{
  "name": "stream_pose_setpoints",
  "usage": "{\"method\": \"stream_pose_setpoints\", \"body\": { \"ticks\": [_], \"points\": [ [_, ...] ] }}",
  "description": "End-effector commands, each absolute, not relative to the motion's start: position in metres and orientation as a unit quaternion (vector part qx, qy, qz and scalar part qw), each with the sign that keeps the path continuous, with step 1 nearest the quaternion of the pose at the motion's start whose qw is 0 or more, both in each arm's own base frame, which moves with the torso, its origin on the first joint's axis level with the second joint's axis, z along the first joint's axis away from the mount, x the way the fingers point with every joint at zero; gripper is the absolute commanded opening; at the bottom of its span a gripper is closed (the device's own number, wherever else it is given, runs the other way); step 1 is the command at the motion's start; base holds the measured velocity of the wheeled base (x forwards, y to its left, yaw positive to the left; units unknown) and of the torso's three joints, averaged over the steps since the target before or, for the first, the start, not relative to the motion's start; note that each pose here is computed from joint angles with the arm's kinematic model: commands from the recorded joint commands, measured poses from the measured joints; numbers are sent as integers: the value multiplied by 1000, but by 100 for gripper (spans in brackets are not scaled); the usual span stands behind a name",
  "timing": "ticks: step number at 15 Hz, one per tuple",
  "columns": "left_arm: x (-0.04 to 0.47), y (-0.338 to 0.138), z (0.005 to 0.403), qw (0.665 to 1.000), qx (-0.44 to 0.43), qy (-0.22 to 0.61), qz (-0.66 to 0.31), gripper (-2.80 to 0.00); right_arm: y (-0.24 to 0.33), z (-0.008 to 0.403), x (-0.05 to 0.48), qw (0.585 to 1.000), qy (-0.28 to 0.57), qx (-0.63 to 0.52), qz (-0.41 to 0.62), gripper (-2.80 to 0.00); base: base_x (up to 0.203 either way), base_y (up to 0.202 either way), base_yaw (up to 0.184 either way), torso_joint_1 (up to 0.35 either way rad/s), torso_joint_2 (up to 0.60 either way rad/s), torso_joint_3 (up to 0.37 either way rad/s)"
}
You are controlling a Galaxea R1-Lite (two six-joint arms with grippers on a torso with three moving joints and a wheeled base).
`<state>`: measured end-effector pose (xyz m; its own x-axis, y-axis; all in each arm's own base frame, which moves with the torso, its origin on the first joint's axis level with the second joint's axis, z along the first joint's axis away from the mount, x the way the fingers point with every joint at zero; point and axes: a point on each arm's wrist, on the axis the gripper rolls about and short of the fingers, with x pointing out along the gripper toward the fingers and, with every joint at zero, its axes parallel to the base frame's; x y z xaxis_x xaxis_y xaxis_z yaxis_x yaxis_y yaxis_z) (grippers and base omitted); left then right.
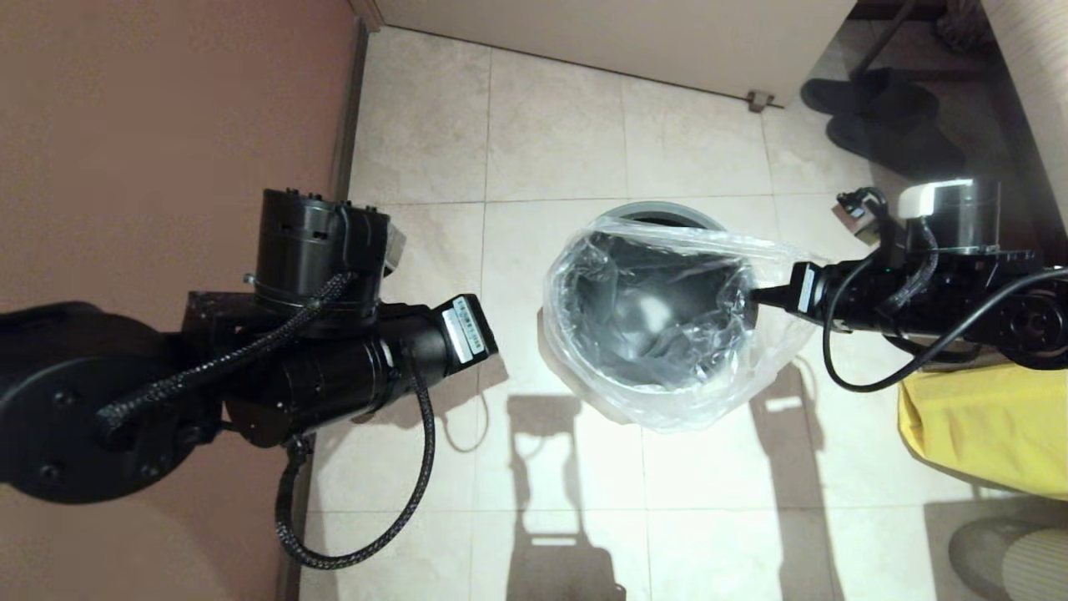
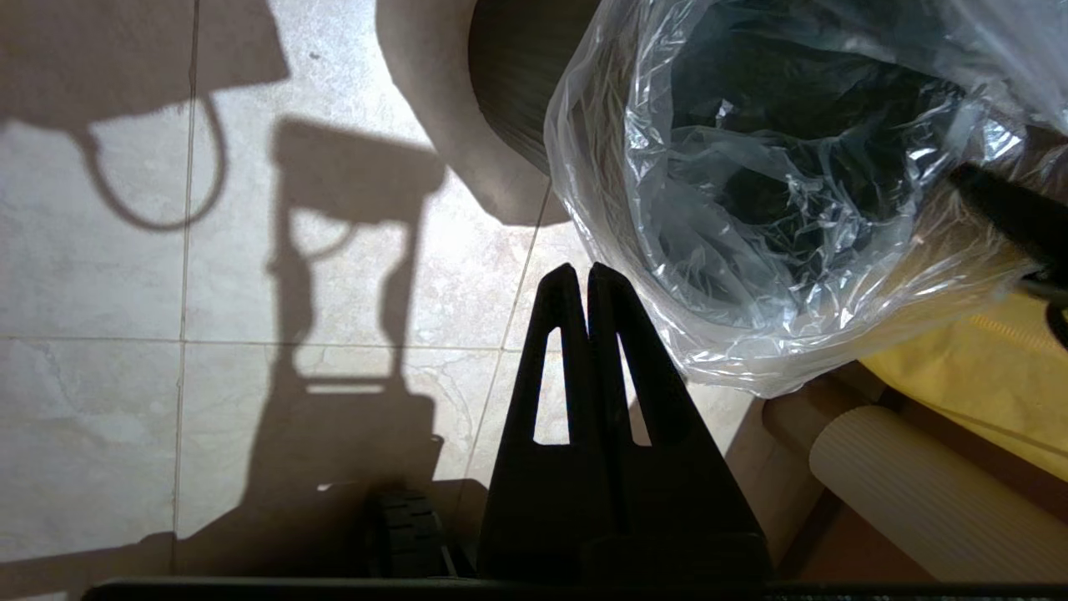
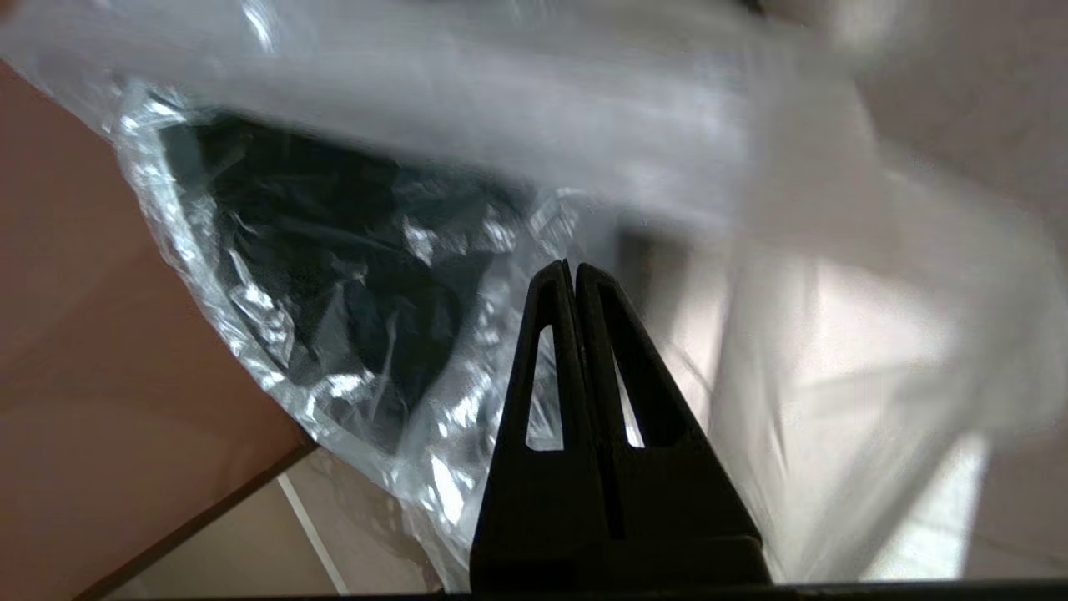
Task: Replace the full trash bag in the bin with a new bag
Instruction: Put the new garbage bag on the trash can
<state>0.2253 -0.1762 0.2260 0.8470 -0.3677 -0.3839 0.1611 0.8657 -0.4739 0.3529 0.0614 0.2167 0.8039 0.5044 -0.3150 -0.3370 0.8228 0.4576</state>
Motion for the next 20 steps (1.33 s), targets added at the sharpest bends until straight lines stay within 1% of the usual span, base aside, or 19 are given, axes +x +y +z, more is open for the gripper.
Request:
{"method": "stream_pose_setpoints", "body": {
  "ticks": [1, 5, 10, 14, 18, 20],
  "points": [
    [230, -180, 218, 935, -213, 248, -136, -280, 63, 223, 358, 930, 207, 196, 233, -280, 0, 0, 0, 0, 0, 0],
    [232, -183, 213, 934, -209, 256, -135, -280, 64, 229, 365, 928, 197, 209, 237, -280, 0, 0, 0, 0, 0, 0],
    [229, -185, 214, 934, -210, 252, -141, -280, 71, 242, 403, 928, 163, 229, 243, -280, 0, 0, 0, 0, 0, 0],
    [228, -184, 212, 934, -211, 252, -142, -280, 74, 234, 431, 929, 154, 232, 243, -280, 0, 0, 0, 0, 0, 0],
    [227, -183, 212, 934, -212, 249, -143, -280, 75, 228, 443, 930, 149, 233, 241, -280, 0, 0, 0, 0, 0, 0],
    [227, -183, 212, 934, -213, 249, -144, -280, 73, 240, 435, 929, 141, 240, 243, -280, 0, 0, 0, 0, 0, 0]
  ]
}}
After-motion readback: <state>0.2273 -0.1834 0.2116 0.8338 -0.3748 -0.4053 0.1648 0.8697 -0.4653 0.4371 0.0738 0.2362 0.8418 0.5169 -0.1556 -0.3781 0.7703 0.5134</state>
